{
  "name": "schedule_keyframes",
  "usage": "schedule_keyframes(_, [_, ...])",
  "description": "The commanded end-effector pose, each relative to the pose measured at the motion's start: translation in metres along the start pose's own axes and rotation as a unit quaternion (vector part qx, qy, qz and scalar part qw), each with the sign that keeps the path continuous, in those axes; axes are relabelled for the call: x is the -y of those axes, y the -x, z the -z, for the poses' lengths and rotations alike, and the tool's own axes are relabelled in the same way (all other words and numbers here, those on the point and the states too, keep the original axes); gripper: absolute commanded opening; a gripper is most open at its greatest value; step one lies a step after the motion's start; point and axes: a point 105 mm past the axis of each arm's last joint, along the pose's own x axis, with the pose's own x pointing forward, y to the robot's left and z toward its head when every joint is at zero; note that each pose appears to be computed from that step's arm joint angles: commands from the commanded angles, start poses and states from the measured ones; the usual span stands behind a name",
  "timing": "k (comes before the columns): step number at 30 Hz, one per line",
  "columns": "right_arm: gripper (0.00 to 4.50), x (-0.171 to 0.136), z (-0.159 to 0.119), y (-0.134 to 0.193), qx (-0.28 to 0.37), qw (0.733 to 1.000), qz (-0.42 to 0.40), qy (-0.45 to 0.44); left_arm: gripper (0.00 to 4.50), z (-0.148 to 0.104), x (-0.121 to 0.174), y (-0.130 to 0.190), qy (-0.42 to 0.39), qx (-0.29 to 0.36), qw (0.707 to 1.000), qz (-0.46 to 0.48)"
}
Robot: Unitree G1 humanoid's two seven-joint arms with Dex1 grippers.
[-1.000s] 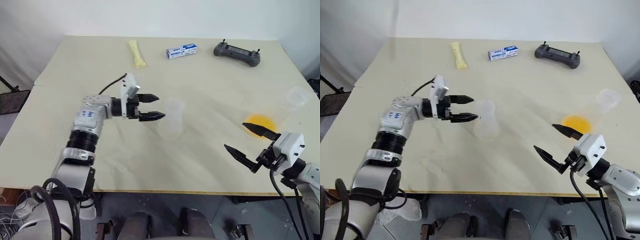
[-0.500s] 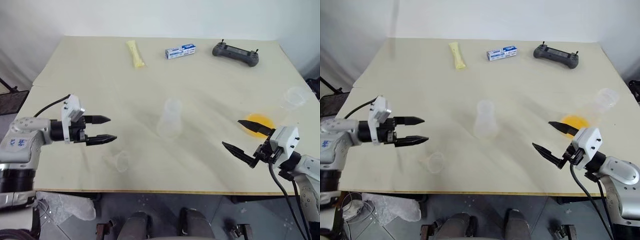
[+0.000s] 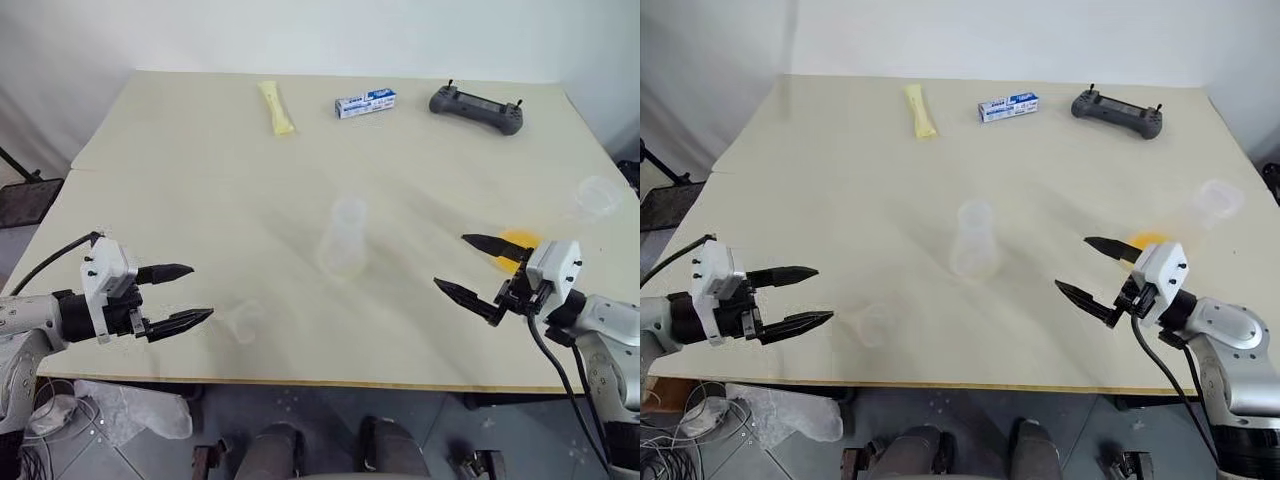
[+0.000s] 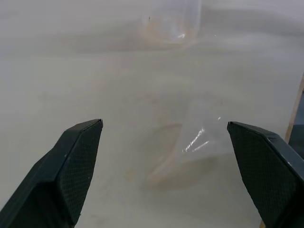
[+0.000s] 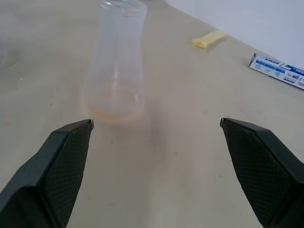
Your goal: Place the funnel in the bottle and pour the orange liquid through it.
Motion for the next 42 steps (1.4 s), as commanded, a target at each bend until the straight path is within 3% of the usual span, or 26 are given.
schedule_keyframes(1, [4.50,0.000,-0.004,0.000,0.006,1.000,-0.007,0.005,4.47,-0.018,0.013,0.002,-0.026,0.044,0.999,-0.010])
schedule_keyframes(5, [4.50,0.001,-0.002,-0.002,0.006,1.000,-0.015,0.002,4.47,-0.013,0.027,0.000,-0.023,0.038,0.999,-0.027])
schedule_keyframes(10, [4.50,0.000,0.001,-0.009,0.008,0.999,-0.031,-0.007,4.47,-0.005,0.034,-0.006,-0.006,0.039,0.990,-0.138])
schedule_keyframes(15, [4.50,-0.001,0.002,-0.015,0.012,0.999,-0.041,-0.011,4.47,0.005,0.044,-0.011,0.006,0.011,0.983,-0.182])
schedule_keyframes(26, [4.50,0.000,0.005,-0.019,0.014,0.999,-0.048,-0.013,4.47,0.020,0.062,-0.030,0.009,-0.030,0.983,-0.181])
schedule_keyframes(36, [4.50,-0.001,0.007,-0.015,0.012,0.999,-0.042,-0.013,4.47,0.030,0.058,-0.034,0.012,-0.055,0.982,-0.178])
schedule_keyframes(39, [4.50,-0.001,0.008,-0.014,0.010,0.999,-0.038,-0.013,3.88,0.037,0.054,-0.034,0.016,-0.070,0.981,-0.181])
schedule_keyframes(42, [4.50,-0.001,0.008,-0.014,0.010,0.999,-0.036,-0.013,2.95,0.038,0.051,-0.036,0.015,-0.072,0.980,-0.183])
